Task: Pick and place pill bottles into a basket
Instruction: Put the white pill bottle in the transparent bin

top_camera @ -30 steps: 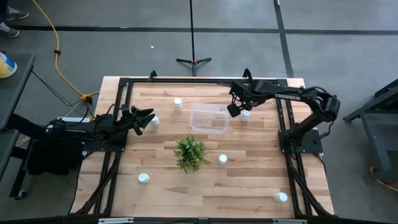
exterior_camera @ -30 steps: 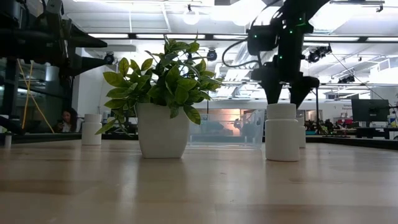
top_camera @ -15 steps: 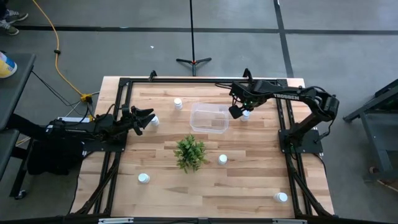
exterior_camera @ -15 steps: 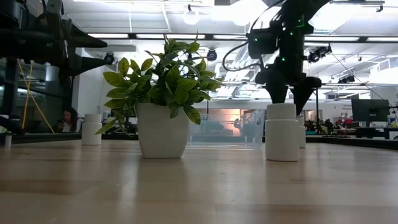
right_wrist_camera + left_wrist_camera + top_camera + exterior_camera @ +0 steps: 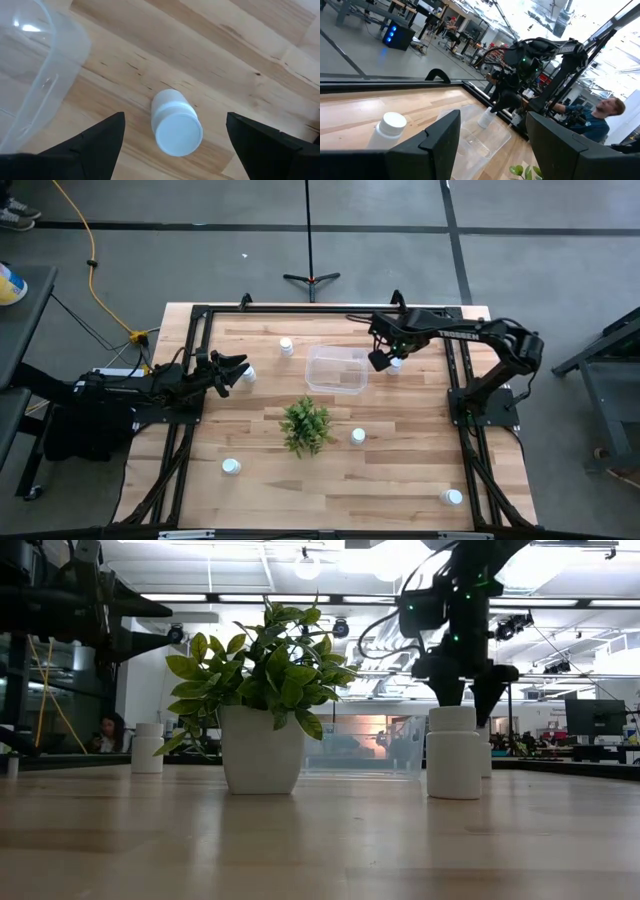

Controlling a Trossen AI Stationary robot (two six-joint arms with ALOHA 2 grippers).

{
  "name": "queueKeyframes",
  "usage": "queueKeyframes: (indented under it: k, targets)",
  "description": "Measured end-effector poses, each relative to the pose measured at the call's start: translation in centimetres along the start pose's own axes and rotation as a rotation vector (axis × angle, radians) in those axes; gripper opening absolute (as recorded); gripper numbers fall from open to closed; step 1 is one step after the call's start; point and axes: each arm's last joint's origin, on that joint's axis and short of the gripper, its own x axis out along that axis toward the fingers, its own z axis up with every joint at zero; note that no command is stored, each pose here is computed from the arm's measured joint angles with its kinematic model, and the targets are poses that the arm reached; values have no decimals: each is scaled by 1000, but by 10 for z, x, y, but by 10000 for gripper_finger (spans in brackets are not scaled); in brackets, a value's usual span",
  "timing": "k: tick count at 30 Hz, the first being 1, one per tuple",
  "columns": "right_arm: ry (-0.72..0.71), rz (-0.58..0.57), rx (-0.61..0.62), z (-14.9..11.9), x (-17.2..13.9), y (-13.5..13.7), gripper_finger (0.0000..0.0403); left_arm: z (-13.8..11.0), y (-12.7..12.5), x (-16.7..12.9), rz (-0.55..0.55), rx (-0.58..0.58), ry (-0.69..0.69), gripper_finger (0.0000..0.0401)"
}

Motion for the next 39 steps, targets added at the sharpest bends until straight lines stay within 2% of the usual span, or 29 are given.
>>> queueKeyframes:
  k: [12,22,39]
  targets:
    - [100,-43,-34,3,26,6,335,0,0,0,3,2,2,262]
    - [130,-90,-46,4,39,8,332,0,0,0,4,2,1,262]
    - [148,-84,-89,4,42,9,332,0,0,0,4,2,1,262]
